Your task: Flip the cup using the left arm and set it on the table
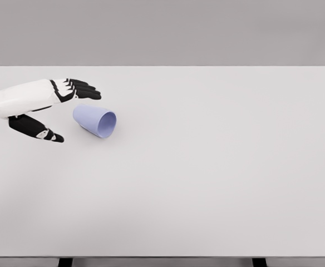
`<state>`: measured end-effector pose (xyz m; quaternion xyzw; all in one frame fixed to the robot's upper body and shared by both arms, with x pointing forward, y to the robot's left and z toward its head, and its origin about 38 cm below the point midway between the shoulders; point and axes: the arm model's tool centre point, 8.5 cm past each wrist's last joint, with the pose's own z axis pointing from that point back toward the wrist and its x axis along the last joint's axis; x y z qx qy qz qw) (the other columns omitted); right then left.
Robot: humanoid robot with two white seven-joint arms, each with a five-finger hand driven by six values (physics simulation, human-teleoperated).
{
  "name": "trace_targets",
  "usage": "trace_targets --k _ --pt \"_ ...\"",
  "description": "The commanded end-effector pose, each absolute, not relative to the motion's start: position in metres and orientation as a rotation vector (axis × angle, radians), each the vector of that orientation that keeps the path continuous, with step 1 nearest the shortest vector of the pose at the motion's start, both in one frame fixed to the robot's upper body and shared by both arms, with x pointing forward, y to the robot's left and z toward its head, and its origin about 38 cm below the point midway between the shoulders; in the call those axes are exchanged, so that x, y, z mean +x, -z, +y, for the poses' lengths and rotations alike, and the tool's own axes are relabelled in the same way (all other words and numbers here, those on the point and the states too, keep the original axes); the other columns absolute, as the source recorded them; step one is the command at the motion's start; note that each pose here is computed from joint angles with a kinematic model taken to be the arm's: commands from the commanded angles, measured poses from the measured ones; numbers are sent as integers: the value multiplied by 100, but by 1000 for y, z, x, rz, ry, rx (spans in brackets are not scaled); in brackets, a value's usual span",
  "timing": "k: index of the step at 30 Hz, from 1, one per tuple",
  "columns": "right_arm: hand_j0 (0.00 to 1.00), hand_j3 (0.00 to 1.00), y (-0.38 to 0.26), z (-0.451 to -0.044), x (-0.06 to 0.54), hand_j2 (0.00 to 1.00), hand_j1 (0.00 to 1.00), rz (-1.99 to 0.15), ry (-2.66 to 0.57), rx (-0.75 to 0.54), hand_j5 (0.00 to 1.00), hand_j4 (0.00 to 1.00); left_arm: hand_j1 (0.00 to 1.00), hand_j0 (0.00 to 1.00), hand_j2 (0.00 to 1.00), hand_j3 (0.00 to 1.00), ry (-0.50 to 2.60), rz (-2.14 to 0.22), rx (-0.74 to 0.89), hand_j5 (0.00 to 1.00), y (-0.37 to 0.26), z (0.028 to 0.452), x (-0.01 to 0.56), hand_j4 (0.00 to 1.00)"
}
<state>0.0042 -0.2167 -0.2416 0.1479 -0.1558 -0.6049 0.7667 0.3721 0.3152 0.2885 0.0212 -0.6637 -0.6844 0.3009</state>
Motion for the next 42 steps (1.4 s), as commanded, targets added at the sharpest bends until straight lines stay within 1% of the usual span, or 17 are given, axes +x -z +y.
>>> trace_targets --k 1,4,7,10,13,15,18,19,20,22,25,27,33,35,39,42 --pt "100 100 242 -217 4 100 100 -341 1313 321 100 100 100 100 100 100 1810 -1760 54 100 -289 316 372 100" --pt "100 100 241 -216 11 100 100 -345 1309 330 100 100 100 100 100 100 1809 -1763 50 100 -288 315 372 100" --pt "100 100 242 -216 4 100 100 -336 1312 323 100 100 100 100 100 100 1790 -1772 48 100 -288 315 375 100" --pt "100 100 242 -217 5 100 100 -339 1312 324 100 100 100 100 100 100 1731 -1753 64 100 -274 324 389 100" --pt "100 100 242 -216 4 100 100 -336 1312 323 100 100 100 100 100 100 1713 -1746 35 100 -261 318 397 100" --pt "100 100 242 -216 4 100 100 -336 1312 323 100 100 100 100 100 100 1698 -1777 -10 100 -255 302 402 100" --pt "100 100 242 -216 4 100 100 -336 1312 323 100 100 100 100 100 100 1795 -1726 58 100 -250 300 404 100" --pt "100 100 242 -216 5 100 100 -337 1311 324 100 100 100 100 100 100 1829 -1701 7 100 -239 288 403 100" --pt "100 100 242 -216 4 100 100 -336 1312 323 100 100 100 100 100 100 1852 -1647 13 100 -241 287 407 100" --pt "100 100 242 -216 5 100 100 -337 1311 324 100 100 100 100 100 100 1809 -1501 42 100 -231 296 422 100" --pt "100 100 242 -216 4 100 100 -336 1312 323 100 100 100 100 100 100 1746 -1429 30 100 -214 305 441 100" --pt "100 100 242 -216 5 100 100 -337 1311 324 100 100 100 100 100 100 1732 -1379 52 100 -217 307 454 100" --pt "100 100 242 -216 4 100 100 -336 1312 323 100 100 100 100 100 100 1739 -1361 52 100 -212 299 455 100" --pt "100 100 242 -216 4 100 100 -336 1312 323 100 100 100 100 100 100 1739 -1333 64 100 -206 288 460 100" --pt "100 100 242 -216 4 100 100 -336 1312 323 100 100 100 100 100 100 1694 -1287 117 100 -202 308 472 100" --pt "100 100 242 -216 5 100 100 -337 1311 324 100 100 100 100 100 100 1702 -1282 114 100 -201 303 475 100"
